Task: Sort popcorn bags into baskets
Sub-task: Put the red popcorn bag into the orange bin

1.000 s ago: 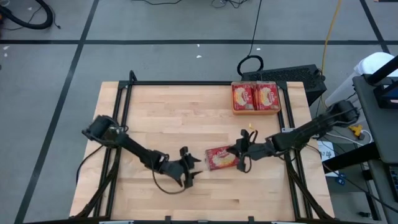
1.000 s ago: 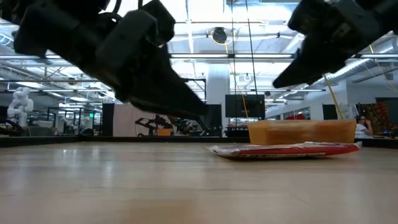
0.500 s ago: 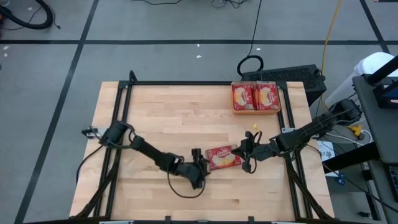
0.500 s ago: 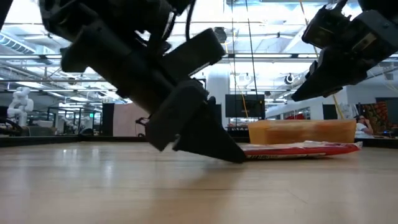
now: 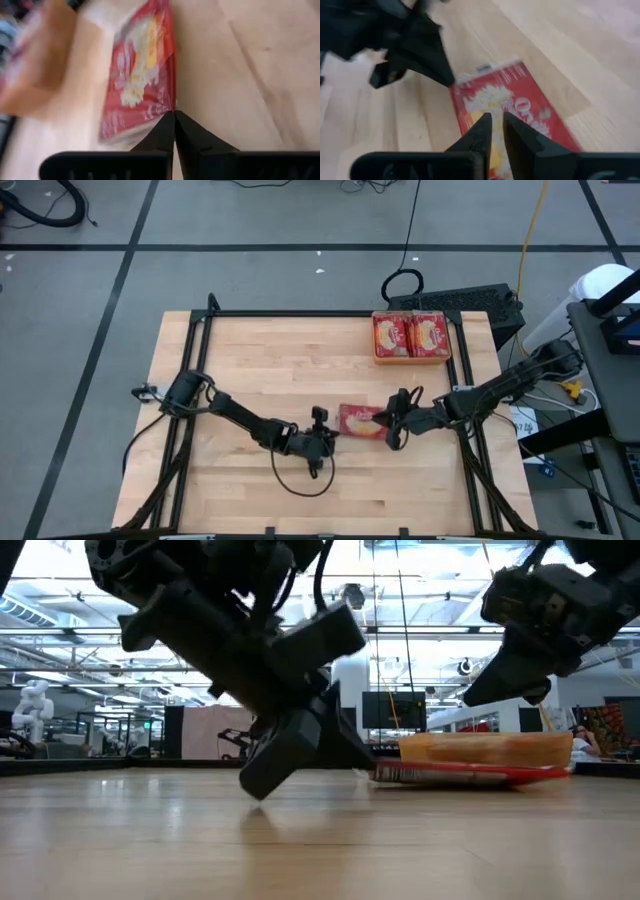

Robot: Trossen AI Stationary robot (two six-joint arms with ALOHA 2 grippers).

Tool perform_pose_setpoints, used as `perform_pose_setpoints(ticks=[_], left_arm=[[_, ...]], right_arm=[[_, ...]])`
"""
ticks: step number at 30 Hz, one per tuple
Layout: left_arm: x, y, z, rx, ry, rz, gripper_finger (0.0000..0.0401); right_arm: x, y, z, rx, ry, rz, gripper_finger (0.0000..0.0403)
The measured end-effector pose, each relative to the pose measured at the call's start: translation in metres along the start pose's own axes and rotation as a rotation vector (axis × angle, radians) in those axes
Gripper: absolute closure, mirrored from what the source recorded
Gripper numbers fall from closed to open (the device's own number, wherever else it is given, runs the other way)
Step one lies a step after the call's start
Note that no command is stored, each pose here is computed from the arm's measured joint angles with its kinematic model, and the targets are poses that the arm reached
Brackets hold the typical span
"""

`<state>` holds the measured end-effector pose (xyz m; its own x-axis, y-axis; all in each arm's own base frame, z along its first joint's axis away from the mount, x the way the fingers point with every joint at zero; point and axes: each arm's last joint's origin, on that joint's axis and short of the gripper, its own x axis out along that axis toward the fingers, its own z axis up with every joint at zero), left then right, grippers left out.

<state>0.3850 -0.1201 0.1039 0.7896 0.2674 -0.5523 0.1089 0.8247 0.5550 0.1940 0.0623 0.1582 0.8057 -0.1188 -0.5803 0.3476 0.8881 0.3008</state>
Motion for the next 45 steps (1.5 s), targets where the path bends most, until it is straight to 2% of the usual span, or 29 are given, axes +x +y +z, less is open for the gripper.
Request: perform_pose_setpoints(ticks=[4, 9, 14, 18, 21, 25, 27, 30, 35, 37, 41, 45], left_arm=[[-0.006, 0.005, 0.005, 0.124, 0.007, 0.051, 0.0397], [-0.018, 0.008, 0.016, 0.244, -0.032, 0.062, 0.0398], [-0.033, 0.014, 0.03, 0.282, -0.084, 0.092, 0.0399], [-0.038, 0.016, 0.033, 0.316, -0.092, 0.104, 0.0399], [-0.038, 0.015, 0.033, 0.379, -0.088, 0.104, 0.04], [-0.038, 0.015, 0.033, 0.395, -0.087, 0.104, 0.04], [-0.039, 0.015, 0.035, 0.419, -0.096, 0.109, 0.04], [-0.04, 0.013, 0.036, 0.478, -0.104, 0.115, 0.04], [-0.04, 0.013, 0.037, 0.49, -0.111, 0.12, 0.04], [-0.041, 0.015, 0.039, 0.504, -0.124, 0.136, 0.04], [-0.041, 0.015, 0.041, 0.518, -0.136, 0.152, 0.04], [-0.041, 0.017, 0.04, 0.52, -0.105, 0.186, 0.0399]], right_arm=[[-0.003, -0.007, 0.003, 0.034, 0.024, -0.018, 0.0328], [-0.005, -0.018, 0.009, 0.072, 0.021, -0.063, 0.0275], [0.001, -0.026, 0.011, 0.17, 0.107, -0.032, 0.0223], [0.008, -0.032, 0.011, 0.109, 0.165, -0.002, 0.0186], [0.016, -0.034, 0.014, 0.071, 0.166, 0.059, 0.0159], [0.029, -0.038, 0.019, 0.062, 0.094, 0.249, 0.0131], [0.034, -0.045, 0.018, 0.055, 0.061, 0.28, 0.0122], [0.04, -0.056, 0.021, 0.033, 0.02, 0.252, 0.0115], [0.05, -0.073, 0.018, 0.02, 0.08, 0.252, 0.0112], [0.055, -0.076, 0.016, 0.012, 0.108, 0.312, 0.0112], [0.063, -0.073, 0.011, -0.035, 0.152, 0.504, 0.0112], [0.067, -0.071, 0.009, -0.055, 0.159, 0.607, 0.0113]])
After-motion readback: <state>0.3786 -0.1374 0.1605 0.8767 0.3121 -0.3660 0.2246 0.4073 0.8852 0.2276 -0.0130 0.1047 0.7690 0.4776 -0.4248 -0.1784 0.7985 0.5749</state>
